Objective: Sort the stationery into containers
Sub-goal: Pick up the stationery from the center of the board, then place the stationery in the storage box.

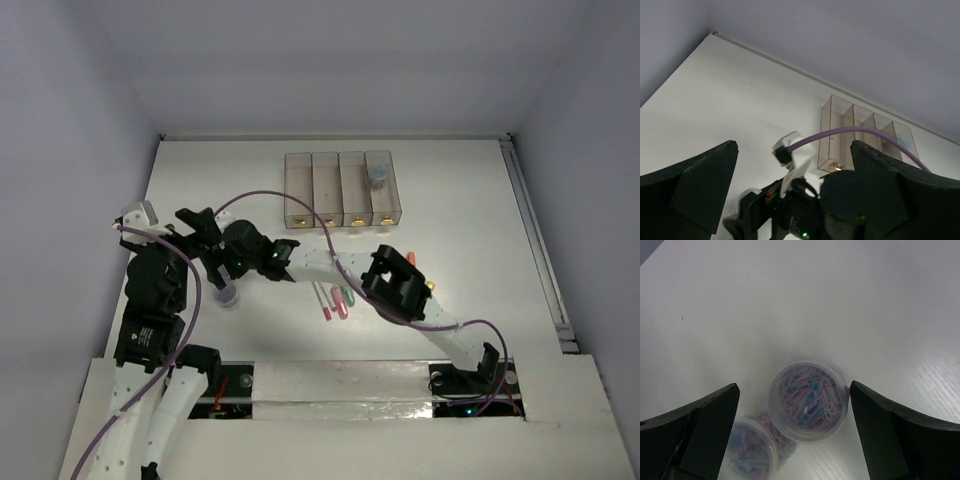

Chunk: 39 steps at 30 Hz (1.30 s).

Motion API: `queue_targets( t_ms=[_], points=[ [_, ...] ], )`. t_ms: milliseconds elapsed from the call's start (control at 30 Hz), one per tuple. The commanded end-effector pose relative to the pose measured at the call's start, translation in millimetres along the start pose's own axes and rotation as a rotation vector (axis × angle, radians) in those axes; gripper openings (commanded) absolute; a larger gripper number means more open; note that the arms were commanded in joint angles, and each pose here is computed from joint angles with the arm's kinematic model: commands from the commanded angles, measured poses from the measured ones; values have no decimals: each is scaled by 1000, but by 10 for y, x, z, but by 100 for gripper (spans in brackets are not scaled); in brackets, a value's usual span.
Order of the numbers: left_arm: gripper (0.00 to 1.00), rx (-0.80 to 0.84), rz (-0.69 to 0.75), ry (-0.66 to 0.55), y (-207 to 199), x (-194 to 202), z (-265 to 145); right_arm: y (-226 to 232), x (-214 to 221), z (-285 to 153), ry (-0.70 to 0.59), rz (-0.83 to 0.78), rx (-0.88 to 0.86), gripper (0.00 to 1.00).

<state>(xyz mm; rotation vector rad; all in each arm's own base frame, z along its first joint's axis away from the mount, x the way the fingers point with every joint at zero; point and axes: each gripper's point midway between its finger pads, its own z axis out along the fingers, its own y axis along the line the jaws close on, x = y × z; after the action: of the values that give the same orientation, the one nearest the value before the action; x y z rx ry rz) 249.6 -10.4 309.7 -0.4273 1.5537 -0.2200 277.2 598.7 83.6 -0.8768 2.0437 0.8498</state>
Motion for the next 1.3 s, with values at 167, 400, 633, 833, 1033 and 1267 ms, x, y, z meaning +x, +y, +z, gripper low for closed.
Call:
queue_targets(
  t_ms=[167,400,633,833,1033,1267],
  points=[
    [96,55,-17,-39,-121,-149,-28,-89,113,173,3,-28,129,75],
    [96,98,-7,-21,-197,-99,-9,-56,-499,-85,-177,-17,167,49],
    [95,154,7,5,-289,-23,9,-343,-1325,-803,-392,50,206,48],
    [95,393,34,74,-687,177,-35,-1373,-1411,-1632,-410,143,304,48],
    [95,600,46,188,-1023,427,-106,-2643,-1095,-2353,-324,206,536,48],
    [97,641,42,270,-1088,610,-71,-3552,-697,-2667,-183,243,727,48]
  ],
)
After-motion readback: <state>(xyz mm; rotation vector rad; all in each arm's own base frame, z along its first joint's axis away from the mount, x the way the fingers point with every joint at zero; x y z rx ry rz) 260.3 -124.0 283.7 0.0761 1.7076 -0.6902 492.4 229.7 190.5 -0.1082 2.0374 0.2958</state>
